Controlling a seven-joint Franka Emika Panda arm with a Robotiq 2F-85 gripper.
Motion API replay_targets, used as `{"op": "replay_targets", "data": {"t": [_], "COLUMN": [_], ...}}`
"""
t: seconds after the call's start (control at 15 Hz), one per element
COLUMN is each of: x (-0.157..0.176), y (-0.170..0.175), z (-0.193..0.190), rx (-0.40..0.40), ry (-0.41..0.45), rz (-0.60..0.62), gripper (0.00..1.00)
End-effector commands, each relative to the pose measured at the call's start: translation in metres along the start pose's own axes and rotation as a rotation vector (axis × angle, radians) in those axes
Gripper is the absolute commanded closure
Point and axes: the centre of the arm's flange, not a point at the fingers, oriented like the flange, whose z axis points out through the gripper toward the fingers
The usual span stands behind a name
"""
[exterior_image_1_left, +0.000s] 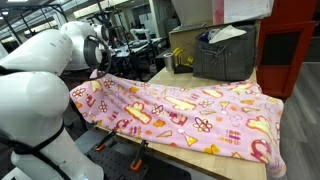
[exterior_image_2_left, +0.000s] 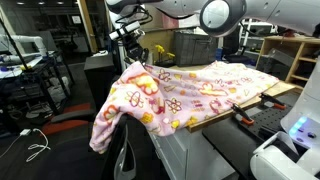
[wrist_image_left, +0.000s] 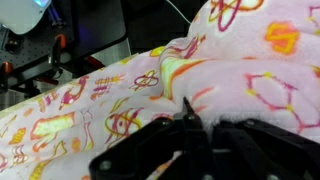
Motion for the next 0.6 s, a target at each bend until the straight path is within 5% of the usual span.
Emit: {"op": "replay_targets", "data": {"t": [0.0, 0.53], "x": [0.002, -0.034], "y": [-0.039, -0.059], "z": [-0.069, -0.102], "rx": [0.071, 0.184], "ry": [0.069, 0.178], "rz": [-0.065, -0.209], "gripper": [0.98, 0.98]}}
